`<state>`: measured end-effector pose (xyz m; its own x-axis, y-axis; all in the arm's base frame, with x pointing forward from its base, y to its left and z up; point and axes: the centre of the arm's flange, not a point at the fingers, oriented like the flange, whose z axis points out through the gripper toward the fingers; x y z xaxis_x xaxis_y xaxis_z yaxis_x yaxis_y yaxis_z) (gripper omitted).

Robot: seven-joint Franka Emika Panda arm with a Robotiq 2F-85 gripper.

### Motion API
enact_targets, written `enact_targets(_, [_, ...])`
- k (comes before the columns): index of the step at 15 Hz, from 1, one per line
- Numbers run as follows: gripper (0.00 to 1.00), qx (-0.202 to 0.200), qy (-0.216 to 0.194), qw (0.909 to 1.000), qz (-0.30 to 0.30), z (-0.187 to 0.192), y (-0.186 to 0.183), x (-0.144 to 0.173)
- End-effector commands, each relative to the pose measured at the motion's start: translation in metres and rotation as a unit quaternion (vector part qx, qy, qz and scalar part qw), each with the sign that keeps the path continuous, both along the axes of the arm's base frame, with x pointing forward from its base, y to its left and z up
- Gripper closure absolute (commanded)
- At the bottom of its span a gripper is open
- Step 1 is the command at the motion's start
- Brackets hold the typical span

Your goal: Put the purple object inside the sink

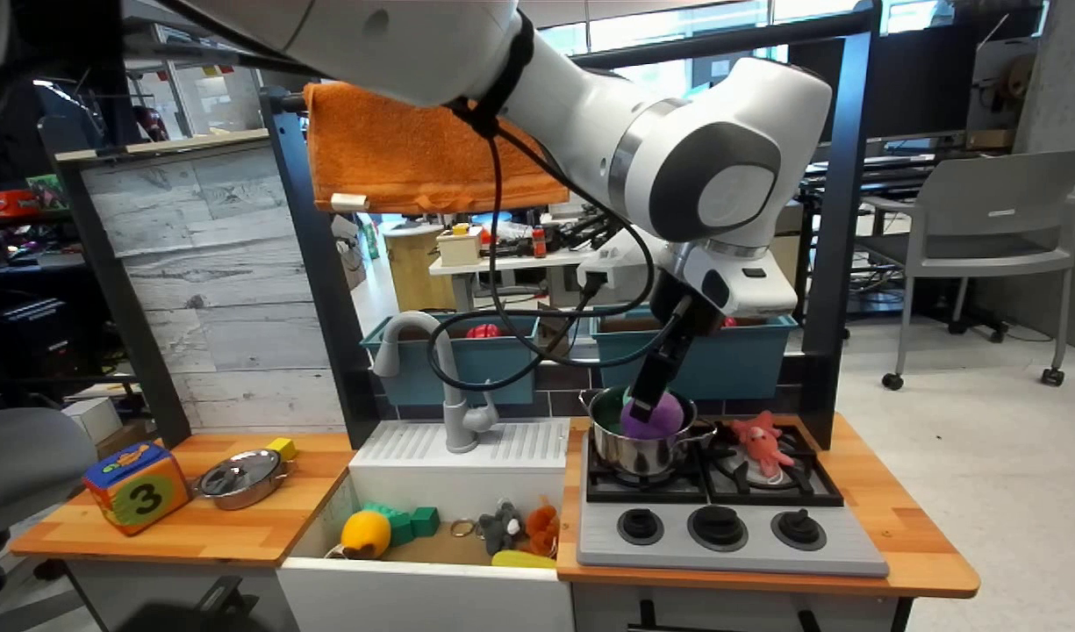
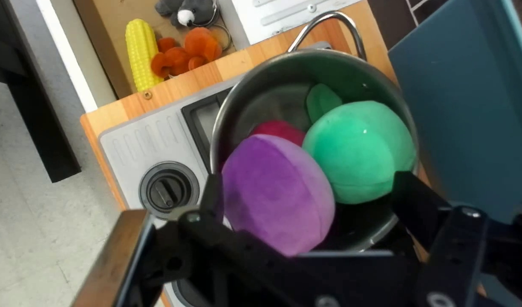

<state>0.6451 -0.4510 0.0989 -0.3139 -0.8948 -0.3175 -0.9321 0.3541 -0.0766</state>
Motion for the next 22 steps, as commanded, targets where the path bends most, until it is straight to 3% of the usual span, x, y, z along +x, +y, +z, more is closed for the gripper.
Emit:
enact_targets(1, [0.00,-0.001,0.005,0.9998,-0.018,-0.005,-0.034,0.039])
enact_targets(6, [0.00,0.004,0.015,0.9993,-0.034,-0.009,-0.036,0.039])
enact_targets(15, [0.00,0.068,0.039,0.9950,-0.062,-0.021,-0.036,0.037])
enact_targets(16, [0.11,0.066,0.038,0.9949,-0.066,-0.021,-0.037,0.037])
enact_targets(17, [0.28,0.066,0.038,0.9948,-0.069,-0.021,-0.037,0.037])
enact_targets(22, [0.66,0.061,0.041,0.9939,-0.083,-0.018,-0.039,0.038])
